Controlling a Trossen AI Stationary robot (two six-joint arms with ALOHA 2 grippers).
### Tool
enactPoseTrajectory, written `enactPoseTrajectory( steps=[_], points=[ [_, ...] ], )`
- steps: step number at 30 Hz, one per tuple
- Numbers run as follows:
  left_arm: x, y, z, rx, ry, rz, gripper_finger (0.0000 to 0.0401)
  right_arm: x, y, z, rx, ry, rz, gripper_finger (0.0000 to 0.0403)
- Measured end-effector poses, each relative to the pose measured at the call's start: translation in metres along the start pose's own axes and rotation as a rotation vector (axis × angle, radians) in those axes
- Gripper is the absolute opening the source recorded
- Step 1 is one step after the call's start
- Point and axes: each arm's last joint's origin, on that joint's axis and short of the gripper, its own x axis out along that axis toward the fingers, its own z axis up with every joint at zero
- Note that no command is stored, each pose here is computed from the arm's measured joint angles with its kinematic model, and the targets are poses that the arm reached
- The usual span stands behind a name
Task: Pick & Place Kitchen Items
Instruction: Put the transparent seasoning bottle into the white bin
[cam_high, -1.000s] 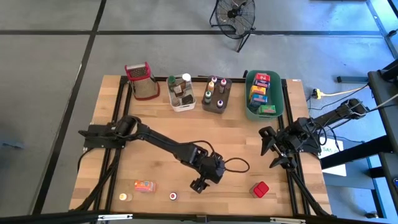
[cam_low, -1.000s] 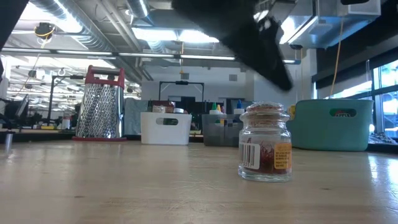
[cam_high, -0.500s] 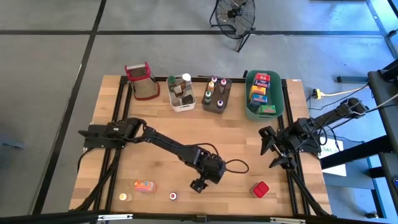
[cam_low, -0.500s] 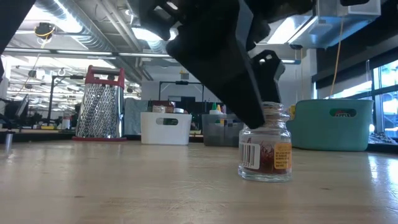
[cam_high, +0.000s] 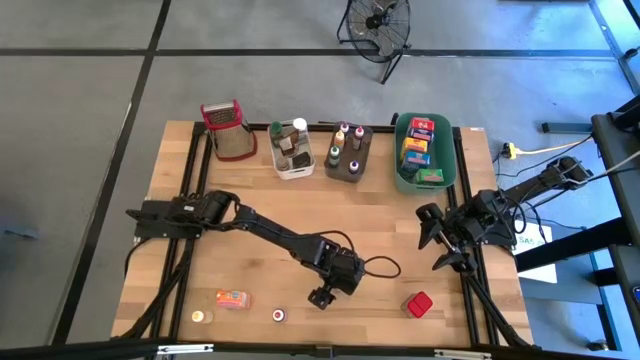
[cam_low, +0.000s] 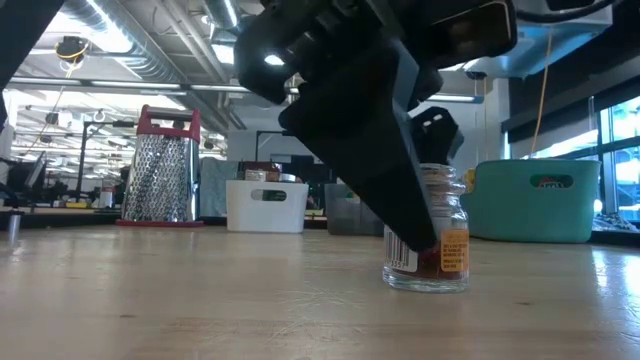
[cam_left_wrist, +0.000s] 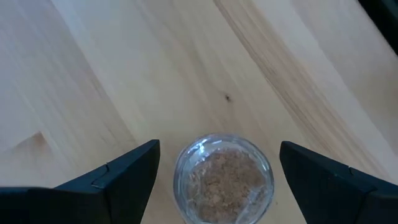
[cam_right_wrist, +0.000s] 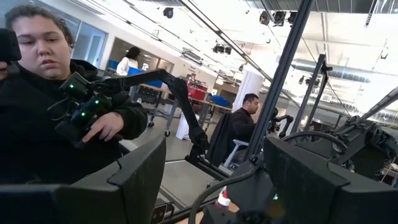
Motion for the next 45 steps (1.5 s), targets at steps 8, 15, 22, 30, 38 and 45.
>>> enactPoseTrajectory(
  steps=[8, 15, 22, 30, 38, 45],
  points=[
    [0.0, 0.0, 0.0, 0.0, 0.0, 0.001, 0.0318, 0.0, 0.0, 0.0, 0.002, 0.0, 0.0, 0.0273],
    [0.0, 0.0, 0.0, -0.001, 0.0, 0.001, 0.0267, 0.0, 0.0, 0.0, 0.009, 0.0, 0.0, 0.0273],
    [0.0, 0.0, 0.0, 0.0, 0.0, 0.003, 0.0199, 0.0, 0.0, 0.0, 0.012, 0.001, 0.0, 0.0273],
    [0.001, -0.004, 0.001, 0.002, 0.007, 0.026, 0.0191, 0.001, 0.0, -0.002, 0.018, 0.014, 0.003, 0.0273],
    [-0.014, -0.005, 0.006, -0.013, 0.094, 0.079, 0.0193, 0.001, 0.0, -0.003, 0.019, 0.017, 0.003, 0.0273],
    [-0.04, -0.013, 0.014, 0.025, 0.131, 0.085, 0.0191, 0.001, 0.0, -0.003, 0.044, 0.017, 0.003, 0.0273]
  ],
)
